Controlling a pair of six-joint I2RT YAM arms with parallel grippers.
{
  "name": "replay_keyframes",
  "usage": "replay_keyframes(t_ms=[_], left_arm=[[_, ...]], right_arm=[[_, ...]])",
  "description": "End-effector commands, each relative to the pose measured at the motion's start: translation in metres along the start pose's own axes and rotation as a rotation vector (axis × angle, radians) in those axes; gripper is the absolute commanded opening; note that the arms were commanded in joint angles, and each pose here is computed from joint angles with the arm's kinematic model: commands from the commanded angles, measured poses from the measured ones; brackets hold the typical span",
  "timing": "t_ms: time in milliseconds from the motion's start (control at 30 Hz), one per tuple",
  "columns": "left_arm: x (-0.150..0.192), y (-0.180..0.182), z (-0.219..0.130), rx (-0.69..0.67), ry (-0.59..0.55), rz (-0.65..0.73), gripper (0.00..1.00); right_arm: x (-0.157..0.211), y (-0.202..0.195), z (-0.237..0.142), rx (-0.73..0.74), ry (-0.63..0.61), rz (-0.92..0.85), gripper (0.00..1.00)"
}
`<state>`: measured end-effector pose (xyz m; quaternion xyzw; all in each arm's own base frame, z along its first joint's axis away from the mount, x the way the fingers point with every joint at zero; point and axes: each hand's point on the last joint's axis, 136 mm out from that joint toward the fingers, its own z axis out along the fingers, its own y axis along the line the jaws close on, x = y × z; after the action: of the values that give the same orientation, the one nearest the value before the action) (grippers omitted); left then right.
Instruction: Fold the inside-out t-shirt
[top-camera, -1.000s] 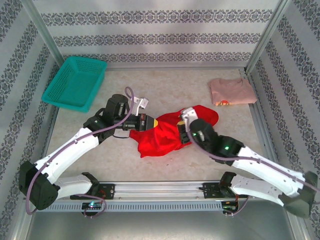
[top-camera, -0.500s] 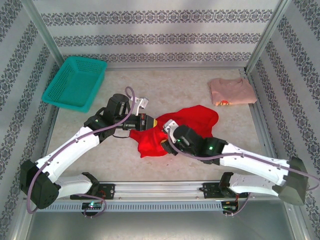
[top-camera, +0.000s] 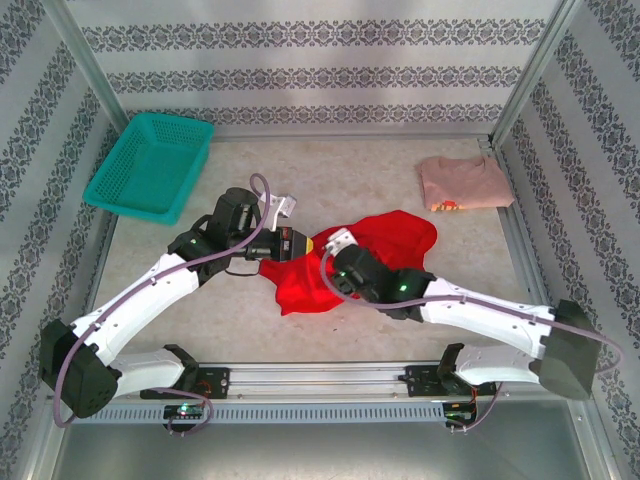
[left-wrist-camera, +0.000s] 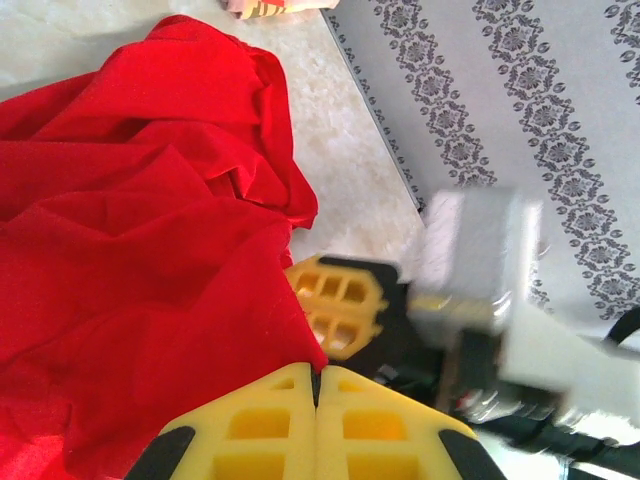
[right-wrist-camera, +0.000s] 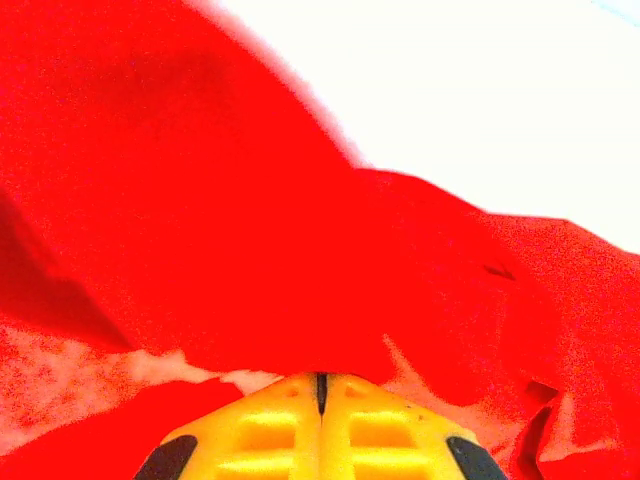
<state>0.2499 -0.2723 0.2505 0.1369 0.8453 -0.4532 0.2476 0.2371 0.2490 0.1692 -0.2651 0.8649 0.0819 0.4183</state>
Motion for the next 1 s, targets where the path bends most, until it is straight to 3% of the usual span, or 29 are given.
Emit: replay_keyframes(t_ms=[0,100,233,300,400,433,500,633,767,933,967], left_arm=[[-0.008,0.0,-0.009,-0.032,-0.029,0.035,0.0],[-0.009,0.001,-0.008,-0.036,-0.03,0.032,0.0],[-0.01,-0.001,-0.007,-0.021,-0.033,0.029,0.0],[-0.011,-0.002,-0.007,-0.02,-0.033,0.029,0.0],[-0.01,-0.002,-0.007,-0.017,-0.032,0.028,0.0],[-0.01,-0.002,-0.007,-0.018,-0.03,0.026,0.0],[-0.01,-0.003,-0.008,-0.017,-0.032,0.03,0.0],[-0.009,-0.003,-0.01,-0.021,-0.036,0.033,0.0],[-0.009,-0.002,-0.01,-0.021,-0.035,0.036,0.0],[-0.009,-0.001,-0.009,-0.021,-0.035,0.037,0.0],[-0.009,-0.001,-0.009,-0.023,-0.035,0.036,0.0]], right_arm=[[-0.018,-0.003,-0.019,-0.13,-0.068,0.14,0.0],[-0.02,-0.003,-0.031,-0.24,-0.079,0.211,0.0],[-0.009,0.011,-0.031,-0.31,-0.043,0.149,0.02],[-0.001,0.023,-0.029,-0.302,-0.028,0.066,0.29],[0.004,0.033,-0.019,-0.274,0.004,0.0,0.55],[0.005,0.034,-0.014,-0.262,0.011,-0.004,0.62],[0.006,0.034,-0.003,-0.236,0.027,-0.007,0.66],[0.004,0.013,0.014,-0.098,0.039,-0.014,0.59],[-0.002,-0.001,0.019,-0.05,0.032,0.006,0.35],[-0.006,-0.003,0.014,-0.118,0.004,0.078,0.02],[-0.007,-0.003,0.012,-0.148,-0.003,0.097,0.0]])
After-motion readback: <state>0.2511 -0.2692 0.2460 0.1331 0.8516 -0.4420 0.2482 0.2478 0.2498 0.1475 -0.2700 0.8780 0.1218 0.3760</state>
